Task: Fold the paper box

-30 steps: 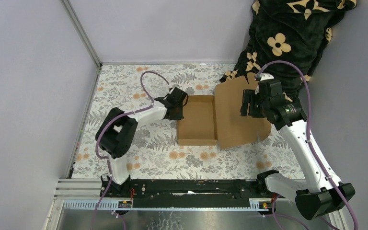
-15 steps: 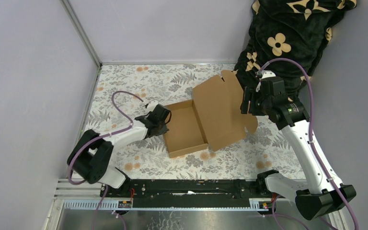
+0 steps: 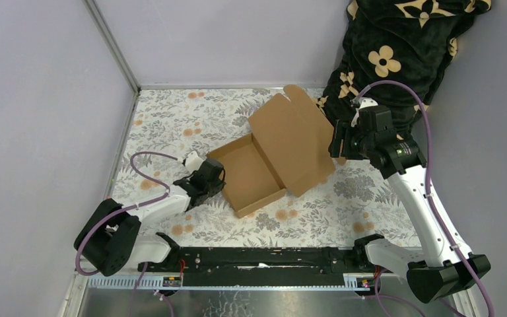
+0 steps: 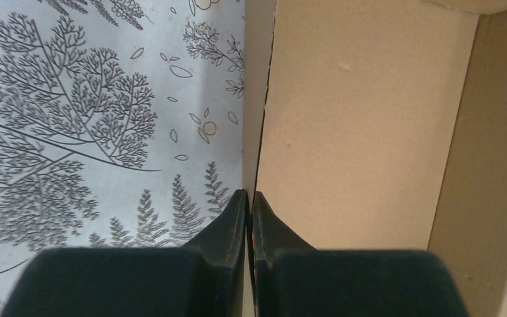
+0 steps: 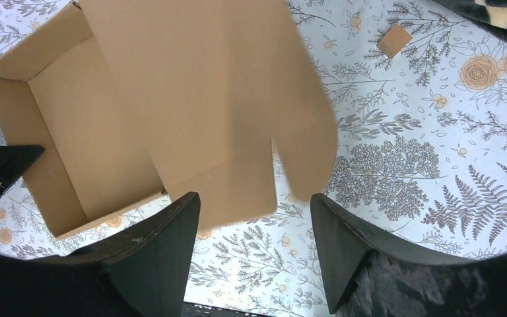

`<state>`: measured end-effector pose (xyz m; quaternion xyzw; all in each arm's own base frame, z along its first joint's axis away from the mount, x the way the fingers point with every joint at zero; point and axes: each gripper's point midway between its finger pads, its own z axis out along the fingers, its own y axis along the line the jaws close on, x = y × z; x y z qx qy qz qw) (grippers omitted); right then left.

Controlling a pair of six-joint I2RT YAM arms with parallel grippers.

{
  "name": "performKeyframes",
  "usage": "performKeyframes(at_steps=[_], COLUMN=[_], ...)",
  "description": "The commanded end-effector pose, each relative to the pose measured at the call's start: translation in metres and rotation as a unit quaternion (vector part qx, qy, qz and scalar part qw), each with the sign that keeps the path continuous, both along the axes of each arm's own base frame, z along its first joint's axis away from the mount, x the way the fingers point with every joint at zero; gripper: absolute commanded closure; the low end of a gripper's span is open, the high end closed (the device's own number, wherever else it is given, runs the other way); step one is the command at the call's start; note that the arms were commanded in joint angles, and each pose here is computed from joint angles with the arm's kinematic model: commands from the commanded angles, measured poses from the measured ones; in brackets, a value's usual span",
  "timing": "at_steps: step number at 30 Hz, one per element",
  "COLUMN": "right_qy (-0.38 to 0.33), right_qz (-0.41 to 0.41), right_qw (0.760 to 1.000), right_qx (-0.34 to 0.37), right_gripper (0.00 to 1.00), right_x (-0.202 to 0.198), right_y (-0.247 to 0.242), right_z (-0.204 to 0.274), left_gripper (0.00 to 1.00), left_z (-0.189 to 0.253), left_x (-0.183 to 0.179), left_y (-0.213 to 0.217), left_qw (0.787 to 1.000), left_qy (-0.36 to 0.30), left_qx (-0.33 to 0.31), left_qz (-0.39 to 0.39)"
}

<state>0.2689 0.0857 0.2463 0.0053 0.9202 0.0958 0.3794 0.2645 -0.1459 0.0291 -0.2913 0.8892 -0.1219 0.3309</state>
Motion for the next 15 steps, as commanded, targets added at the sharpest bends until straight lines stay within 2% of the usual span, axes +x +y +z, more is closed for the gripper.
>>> performKeyframes(at_steps=[1,5,6,8,11,13,15], right_qy=[-0.017,-0.004,0.003,0.017,0.030,0.039,0.049], right_qz=[0.007,0.023,0.031,0.038,0.043,0.044,0.048], right_qw=[1.000,0.999,0.999,0.998,0.997,0.997,0.995], right_qx=[0.017,0.028,0.034,0.040,0.052,0.058,0.066], right_gripper=[0.31,0.32,0.33,0.36,0.38,0.39,0.40], right_x=[0.005,0.002,0.001,0.000,-0.001,-0.002,-0.004], right_y=[0.006,0.013,0.016,0.020,0.026,0.029,0.032], right_z=[0.014,0.009,0.006,-0.001,-0.010,-0.015,-0.020], left_gripper=[0.90,0.87,0.81,0.56,0.35,0.26,0.23], left_z=[0.002,0.018,0.023,0.033,0.042,0.043,0.043], left_x=[0.012,0.025,0.028,0.034,0.037,0.037,0.035], left_y=[-0.013,-0.020,-0.022,-0.030,-0.044,-0.051,-0.054], left_qw=[0.994,0.989,0.988,0.987,0.989,0.990,0.991], left_qy=[-0.037,-0.059,-0.063,-0.072,-0.069,-0.063,-0.062], left_qx=[-0.078,-0.077,-0.079,-0.083,-0.075,-0.070,-0.068], left_qz=[0.072,0.108,0.114,0.117,0.110,0.104,0.102])
